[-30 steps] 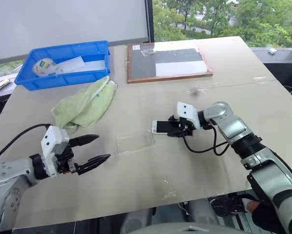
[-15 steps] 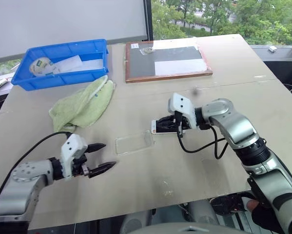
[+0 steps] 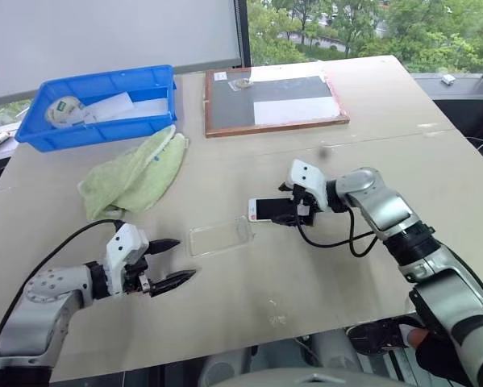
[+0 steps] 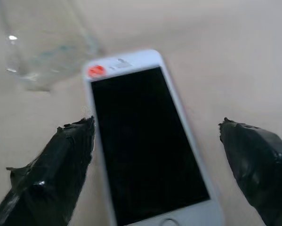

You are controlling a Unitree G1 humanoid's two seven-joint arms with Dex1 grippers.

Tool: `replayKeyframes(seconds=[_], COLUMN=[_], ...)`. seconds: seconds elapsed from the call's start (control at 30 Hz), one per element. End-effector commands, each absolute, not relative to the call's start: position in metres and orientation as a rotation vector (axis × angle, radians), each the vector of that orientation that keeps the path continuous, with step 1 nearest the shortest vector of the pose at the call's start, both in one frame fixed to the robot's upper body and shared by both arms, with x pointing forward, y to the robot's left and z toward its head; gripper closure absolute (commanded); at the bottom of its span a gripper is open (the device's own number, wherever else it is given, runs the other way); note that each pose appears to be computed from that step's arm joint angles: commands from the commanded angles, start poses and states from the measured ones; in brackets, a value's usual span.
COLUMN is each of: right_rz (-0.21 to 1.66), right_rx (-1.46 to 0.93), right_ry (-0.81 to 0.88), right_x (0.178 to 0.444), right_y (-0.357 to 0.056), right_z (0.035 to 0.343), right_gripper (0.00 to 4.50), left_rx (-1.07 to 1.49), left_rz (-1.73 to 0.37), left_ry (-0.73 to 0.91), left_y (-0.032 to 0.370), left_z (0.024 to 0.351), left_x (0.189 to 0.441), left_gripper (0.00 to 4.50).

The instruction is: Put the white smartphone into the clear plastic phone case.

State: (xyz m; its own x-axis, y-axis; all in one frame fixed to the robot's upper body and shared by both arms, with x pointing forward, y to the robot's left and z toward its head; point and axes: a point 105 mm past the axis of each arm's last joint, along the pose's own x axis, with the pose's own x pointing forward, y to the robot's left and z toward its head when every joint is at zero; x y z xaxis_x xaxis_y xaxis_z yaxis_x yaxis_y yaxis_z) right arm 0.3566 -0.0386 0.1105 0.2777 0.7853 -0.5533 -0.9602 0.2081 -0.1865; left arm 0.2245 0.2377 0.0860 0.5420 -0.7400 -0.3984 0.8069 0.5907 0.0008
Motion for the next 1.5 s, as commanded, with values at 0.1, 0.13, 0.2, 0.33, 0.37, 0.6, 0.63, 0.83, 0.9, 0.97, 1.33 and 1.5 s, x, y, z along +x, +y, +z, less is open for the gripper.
replayKeyframes(seconds=[0.1,0.13,0.2,0.33,0.37,0.6,0.63,0.83,0.9,0.97,1.33,1.5], right_rz=[1.326,1.336,1.381,1.417,1.404,1.368,1.369,1.349,1.342,1.350,1.321,1.358], right_rx=[-0.631,-0.648,-0.665,-0.649,-0.662,-0.770,-0.762,-0.661,-0.618,-0.559,-0.568,-0.569], right_ry=[0.449,0.458,0.475,0.470,0.477,0.540,0.535,0.418,0.374,0.309,0.296,0.260], right_x=[0.354,0.353,0.347,0.342,0.343,0.346,0.346,0.348,0.347,0.341,0.326,0.318], right_y=[-0.040,-0.041,-0.042,-0.039,-0.039,-0.055,-0.056,-0.057,-0.056,-0.052,-0.047,-0.034], right_z=[0.091,0.088,0.081,0.083,0.081,0.057,0.059,0.090,0.104,0.124,0.132,0.138], right_gripper=[0.05,0.05,0.05,0.05,0.05,1.45,1.58,1.72,1.72,1.72,1.72,1.72], left_rx=[0.213,0.212,0.212,0.208,0.208,0.208,0.207,0.206,0.206,0.208,0.220,0.215], left_rz=[-0.897,-0.894,-0.890,-0.875,-0.873,-0.866,-0.865,-0.872,-0.872,-0.875,-0.960,-0.975], left_ry=[0.341,0.341,0.341,0.339,0.339,0.337,0.337,0.343,0.345,0.353,0.363,0.374], left_y=[0.240,0.240,0.240,0.242,0.242,0.243,0.243,0.243,0.243,0.243,0.228,0.226], left_z=[0.099,0.099,0.100,0.101,0.101,0.100,0.100,0.097,0.096,0.093,0.083,0.079], left_x=[0.222,0.222,0.220,0.219,0.219,0.220,0.220,0.223,0.224,0.227,0.241,0.239], left_gripper=[0.00,0.00,0.00,0.00,0.00,0.00,0.00,0.00,0.00,0.00,0.00,0.00])
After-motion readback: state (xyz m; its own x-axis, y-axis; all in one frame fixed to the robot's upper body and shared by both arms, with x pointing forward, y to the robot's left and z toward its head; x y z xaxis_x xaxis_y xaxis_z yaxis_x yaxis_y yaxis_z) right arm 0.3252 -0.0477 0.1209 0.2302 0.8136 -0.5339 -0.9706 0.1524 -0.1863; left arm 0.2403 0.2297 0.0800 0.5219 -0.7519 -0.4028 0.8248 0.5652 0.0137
